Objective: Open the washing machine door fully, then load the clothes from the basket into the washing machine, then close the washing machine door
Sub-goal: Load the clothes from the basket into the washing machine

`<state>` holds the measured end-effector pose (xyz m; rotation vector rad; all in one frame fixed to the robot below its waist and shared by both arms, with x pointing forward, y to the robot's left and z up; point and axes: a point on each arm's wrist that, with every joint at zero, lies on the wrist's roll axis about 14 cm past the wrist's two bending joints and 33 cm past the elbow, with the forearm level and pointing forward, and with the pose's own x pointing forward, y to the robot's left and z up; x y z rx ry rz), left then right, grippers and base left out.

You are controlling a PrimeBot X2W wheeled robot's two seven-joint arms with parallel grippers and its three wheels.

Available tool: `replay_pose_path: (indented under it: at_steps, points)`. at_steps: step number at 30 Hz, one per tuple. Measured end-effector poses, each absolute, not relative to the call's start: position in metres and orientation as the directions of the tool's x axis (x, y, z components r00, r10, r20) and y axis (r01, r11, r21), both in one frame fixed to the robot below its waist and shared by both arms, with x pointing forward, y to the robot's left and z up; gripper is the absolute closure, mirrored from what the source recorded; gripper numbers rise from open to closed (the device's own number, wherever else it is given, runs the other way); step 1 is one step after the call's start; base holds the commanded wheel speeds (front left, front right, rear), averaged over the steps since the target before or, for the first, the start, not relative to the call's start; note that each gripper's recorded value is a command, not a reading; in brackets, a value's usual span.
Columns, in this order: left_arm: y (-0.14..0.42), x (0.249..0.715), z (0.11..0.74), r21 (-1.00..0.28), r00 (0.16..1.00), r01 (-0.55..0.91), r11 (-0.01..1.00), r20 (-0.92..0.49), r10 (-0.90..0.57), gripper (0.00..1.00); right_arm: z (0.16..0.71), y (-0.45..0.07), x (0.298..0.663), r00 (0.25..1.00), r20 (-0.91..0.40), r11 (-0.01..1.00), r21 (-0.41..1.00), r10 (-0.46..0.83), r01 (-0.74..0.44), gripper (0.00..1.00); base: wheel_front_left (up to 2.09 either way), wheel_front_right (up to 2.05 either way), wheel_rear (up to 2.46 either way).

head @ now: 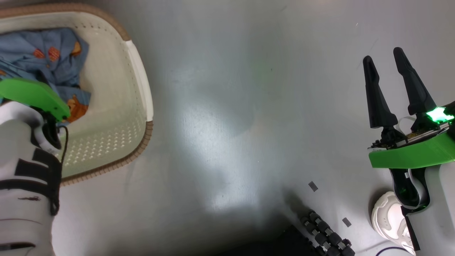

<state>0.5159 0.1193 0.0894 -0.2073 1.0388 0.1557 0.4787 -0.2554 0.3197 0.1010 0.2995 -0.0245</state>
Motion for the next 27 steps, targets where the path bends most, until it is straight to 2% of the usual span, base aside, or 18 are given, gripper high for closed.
replay_pose_path:
  at_steps: [20,21,22,23,24,25,26,27]
  points:
    - [0.116,0.529,0.054,-0.073,0.505,-0.232,0.97,-0.861,0.056,0.0,0.299,-0.266,0.464,0.932,-0.361,0.994,0.073,-0.044,0.075,0.0,0.0,0.0,0.0]
    - [0.115,0.53,0.052,-0.073,0.509,-0.233,0.97,-0.859,0.057,0.03,0.298,-0.266,0.464,0.93,-0.364,0.995,0.071,-0.045,0.076,0.0,0.0,0.0,0.0]
    - [0.115,0.53,0.052,-0.073,0.509,-0.233,0.97,-0.859,0.057,0.14,0.298,-0.266,0.464,0.93,-0.364,0.995,0.071,-0.045,0.076,0.0,0.0,0.0,0.0]
    - [0.116,0.533,0.051,-0.07,0.515,-0.233,0.97,-0.855,0.062,0.35,0.296,-0.267,0.463,0.928,-0.369,0.995,0.068,-0.047,0.078,0.0,0.0,0.0,0.0]
    - [0.115,0.534,0.049,-0.069,0.52,-0.233,0.97,-0.852,0.065,0.58,0.295,-0.268,0.462,0.927,-0.373,0.995,0.065,-0.05,0.08,0.0,0.0,0.0,0.0]
    - [0.114,0.534,0.048,-0.066,0.523,-0.231,0.971,-0.85,0.067,0.91,0.294,-0.269,0.461,0.925,-0.376,0.995,0.063,-0.051,0.081,0.0,0.0,0.0,0.0]
    - [0.114,0.536,0.047,-0.06,0.529,-0.231,0.971,-0.846,0.073,0.91,0.293,-0.269,0.46,0.924,-0.38,0.995,0.061,-0.053,0.082,0.0,0.0,0.0,0.0]
    - [0.114,0.537,0.047,-0.058,0.534,-0.23,0.972,-0.842,0.076,1.0,0.292,-0.27,0.46,0.922,-0.383,0.995,0.06,-0.054,0.083,0.0,0.0,0.0,0.0]
